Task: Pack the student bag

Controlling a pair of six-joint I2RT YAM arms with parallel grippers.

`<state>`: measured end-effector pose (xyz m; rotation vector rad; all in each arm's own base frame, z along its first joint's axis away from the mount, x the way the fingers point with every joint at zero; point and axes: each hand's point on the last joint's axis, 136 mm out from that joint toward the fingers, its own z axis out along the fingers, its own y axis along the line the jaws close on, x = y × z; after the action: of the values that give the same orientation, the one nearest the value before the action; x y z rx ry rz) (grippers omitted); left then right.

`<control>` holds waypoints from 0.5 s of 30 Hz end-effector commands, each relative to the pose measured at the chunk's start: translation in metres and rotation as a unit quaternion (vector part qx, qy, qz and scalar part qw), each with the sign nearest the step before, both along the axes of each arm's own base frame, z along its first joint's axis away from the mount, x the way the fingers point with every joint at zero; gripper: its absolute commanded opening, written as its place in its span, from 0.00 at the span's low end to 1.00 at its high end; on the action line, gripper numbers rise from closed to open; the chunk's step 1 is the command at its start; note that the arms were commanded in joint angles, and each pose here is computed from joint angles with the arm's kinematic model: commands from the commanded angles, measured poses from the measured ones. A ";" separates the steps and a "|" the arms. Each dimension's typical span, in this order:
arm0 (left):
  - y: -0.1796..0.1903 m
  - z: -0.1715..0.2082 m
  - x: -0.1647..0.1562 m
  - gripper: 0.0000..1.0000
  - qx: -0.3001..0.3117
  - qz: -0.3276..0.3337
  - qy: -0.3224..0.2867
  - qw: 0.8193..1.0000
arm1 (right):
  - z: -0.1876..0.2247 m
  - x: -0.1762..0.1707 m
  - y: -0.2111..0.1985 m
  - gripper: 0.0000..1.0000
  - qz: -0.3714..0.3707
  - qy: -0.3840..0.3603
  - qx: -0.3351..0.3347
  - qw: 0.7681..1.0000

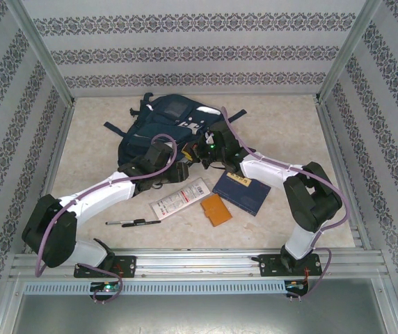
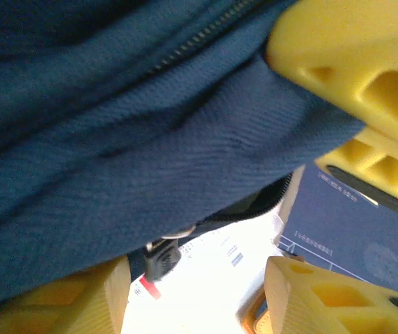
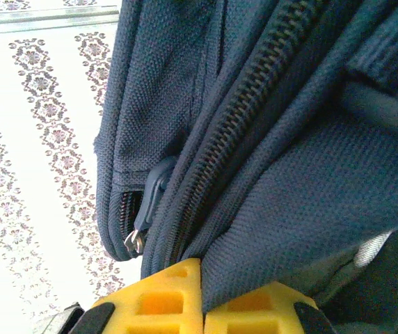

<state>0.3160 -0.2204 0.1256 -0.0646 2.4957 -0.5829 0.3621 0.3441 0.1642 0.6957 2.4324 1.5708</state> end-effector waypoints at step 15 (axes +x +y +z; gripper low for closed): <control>0.004 0.023 0.021 0.00 0.030 -0.027 -0.075 0.996 | 0.052 -0.012 0.021 0.00 0.032 -0.051 0.051 0.997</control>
<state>0.3223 -0.2145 0.1310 0.0149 2.4638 -0.5036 0.3559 0.3509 0.1648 0.6784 2.4429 1.5786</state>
